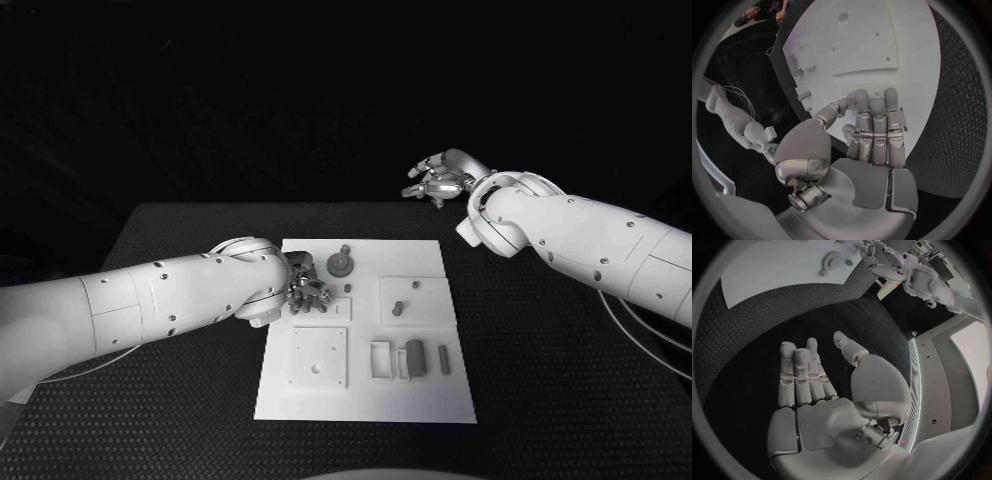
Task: Assemble the parts on the task board
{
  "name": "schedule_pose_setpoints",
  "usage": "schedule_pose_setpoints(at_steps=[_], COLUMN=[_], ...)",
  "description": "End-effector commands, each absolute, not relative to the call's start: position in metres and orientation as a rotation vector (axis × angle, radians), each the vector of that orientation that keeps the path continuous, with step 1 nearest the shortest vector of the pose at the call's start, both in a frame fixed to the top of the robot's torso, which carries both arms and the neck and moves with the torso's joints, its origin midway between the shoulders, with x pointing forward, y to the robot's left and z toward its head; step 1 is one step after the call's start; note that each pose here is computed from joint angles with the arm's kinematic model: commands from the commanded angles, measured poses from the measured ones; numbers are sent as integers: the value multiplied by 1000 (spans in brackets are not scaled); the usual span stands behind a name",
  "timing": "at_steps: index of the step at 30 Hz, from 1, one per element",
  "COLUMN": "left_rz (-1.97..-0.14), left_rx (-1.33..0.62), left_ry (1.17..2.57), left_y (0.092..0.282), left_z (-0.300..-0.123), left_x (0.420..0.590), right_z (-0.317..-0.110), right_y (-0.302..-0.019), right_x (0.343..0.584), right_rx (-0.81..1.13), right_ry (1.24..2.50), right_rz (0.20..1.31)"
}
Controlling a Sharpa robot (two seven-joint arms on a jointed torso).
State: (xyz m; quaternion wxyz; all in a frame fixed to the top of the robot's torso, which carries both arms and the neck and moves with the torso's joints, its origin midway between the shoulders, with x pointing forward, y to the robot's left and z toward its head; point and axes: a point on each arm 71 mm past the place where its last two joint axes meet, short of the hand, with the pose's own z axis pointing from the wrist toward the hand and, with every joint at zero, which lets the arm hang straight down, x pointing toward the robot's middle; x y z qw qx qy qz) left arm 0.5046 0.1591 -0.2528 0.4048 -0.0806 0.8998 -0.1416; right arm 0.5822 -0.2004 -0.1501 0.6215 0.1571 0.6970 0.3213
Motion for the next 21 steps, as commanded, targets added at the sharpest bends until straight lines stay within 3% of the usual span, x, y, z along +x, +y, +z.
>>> schedule_pose_setpoints(at_steps=[1, 21], left_rz=[-361, -360], left_rx=[-205, -193], left_ry=[2256, 2274], left_y=[158, 157], left_z=[-252, -255], left_x=[505, 504], right_z=[-150, -150], right_y=[-199, -197], right_x=[582, 582], right_rx=[346, 343], right_ry=[1610, 1615], right_rz=[744, 747])
